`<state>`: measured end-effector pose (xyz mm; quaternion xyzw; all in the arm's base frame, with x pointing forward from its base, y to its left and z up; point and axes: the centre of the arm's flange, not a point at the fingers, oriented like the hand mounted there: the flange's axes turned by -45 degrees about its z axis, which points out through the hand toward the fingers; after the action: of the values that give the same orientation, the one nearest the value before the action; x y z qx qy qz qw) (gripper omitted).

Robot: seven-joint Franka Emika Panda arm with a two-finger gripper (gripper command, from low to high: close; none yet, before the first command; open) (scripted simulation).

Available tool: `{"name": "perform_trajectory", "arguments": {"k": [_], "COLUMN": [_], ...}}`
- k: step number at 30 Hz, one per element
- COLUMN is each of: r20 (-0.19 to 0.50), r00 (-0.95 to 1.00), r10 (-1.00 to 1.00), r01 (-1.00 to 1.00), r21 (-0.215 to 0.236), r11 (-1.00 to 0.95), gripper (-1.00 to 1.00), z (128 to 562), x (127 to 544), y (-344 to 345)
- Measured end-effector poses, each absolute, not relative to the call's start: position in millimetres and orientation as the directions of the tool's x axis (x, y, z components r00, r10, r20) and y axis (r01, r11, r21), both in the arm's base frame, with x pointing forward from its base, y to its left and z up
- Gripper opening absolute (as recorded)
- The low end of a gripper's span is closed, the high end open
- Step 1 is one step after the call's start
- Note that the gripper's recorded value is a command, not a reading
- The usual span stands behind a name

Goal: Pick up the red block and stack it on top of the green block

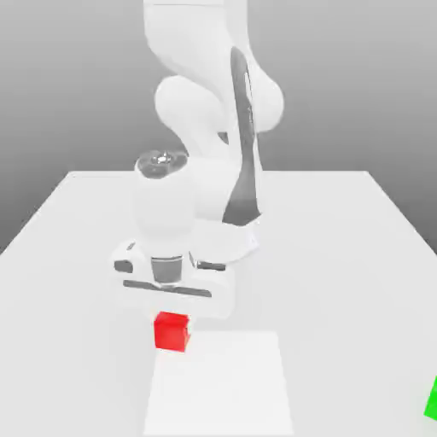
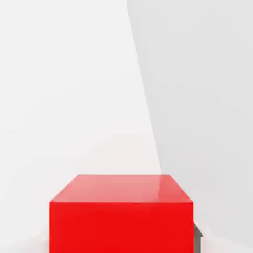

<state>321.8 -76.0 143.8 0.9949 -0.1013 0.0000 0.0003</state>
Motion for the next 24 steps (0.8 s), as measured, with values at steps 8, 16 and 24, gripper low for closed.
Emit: {"name": "perform_trajectory", "arguments": {"k": [8, 16, 24], "r20": [0.0, -0.004, -0.005], "r00": [0.979, 0.983, 0.822], "r10": [-0.202, 0.186, 0.57], "r01": [-0.202, 0.186, 0.57], "r21": [0.0, 0.001, -0.001], "r11": [-0.979, -0.983, -0.822], "gripper": [-1.0, -1.0, -1.0], "z": [196.8, 222.2, 236.2], "x": [322.7, 402.6, 457.8], "y": [-76.4, 27.5, 179.2]}}
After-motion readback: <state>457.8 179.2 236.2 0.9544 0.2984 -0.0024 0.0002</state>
